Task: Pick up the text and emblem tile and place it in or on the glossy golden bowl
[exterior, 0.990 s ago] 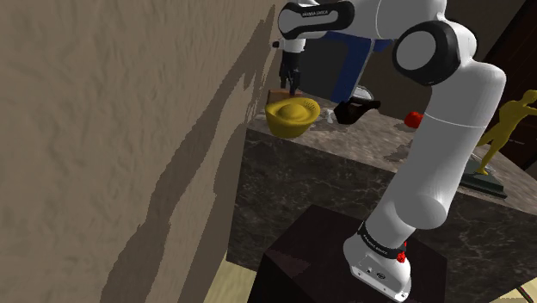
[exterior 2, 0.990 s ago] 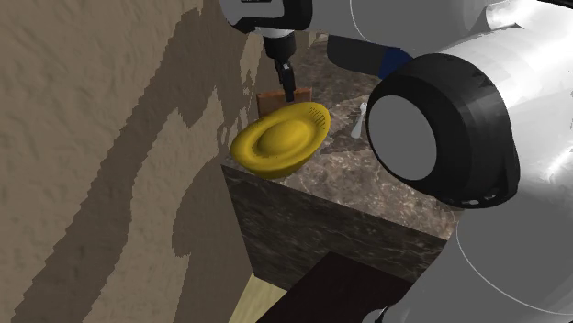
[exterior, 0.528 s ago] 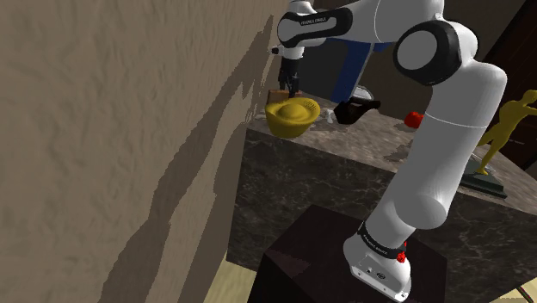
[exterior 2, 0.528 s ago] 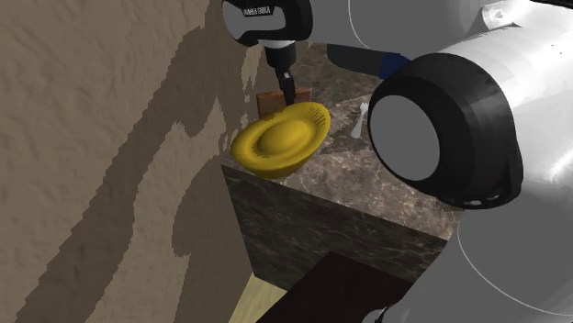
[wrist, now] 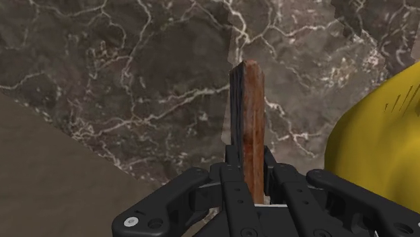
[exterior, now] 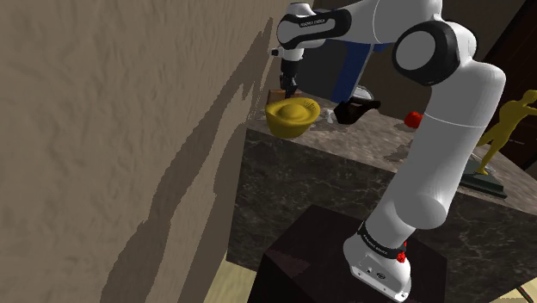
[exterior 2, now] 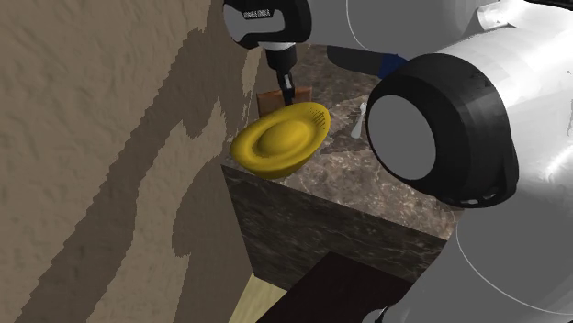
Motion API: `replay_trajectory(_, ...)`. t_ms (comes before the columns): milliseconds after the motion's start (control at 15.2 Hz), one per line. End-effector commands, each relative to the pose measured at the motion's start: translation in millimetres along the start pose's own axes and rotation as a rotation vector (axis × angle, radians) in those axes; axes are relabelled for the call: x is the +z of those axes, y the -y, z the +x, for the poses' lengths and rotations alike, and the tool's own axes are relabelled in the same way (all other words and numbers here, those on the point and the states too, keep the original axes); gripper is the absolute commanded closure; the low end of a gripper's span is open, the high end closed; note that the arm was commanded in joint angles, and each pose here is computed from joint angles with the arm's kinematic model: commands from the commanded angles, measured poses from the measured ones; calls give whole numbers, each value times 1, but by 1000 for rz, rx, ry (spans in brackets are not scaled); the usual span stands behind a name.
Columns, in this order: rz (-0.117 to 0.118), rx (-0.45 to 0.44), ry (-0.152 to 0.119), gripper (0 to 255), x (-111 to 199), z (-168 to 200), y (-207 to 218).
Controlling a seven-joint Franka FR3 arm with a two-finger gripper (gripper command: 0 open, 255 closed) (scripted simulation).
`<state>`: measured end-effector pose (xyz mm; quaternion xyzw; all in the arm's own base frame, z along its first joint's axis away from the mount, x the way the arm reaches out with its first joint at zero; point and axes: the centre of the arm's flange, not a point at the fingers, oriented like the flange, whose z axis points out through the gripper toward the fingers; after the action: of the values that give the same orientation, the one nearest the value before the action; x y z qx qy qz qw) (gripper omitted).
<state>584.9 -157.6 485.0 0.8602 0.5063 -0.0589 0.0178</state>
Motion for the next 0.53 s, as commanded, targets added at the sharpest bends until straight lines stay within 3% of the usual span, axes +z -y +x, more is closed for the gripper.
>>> replay_trajectory(0,2,0,1,255,1,0,0)
replay_trajectory(462,2,0,1,255,-5,0,1)
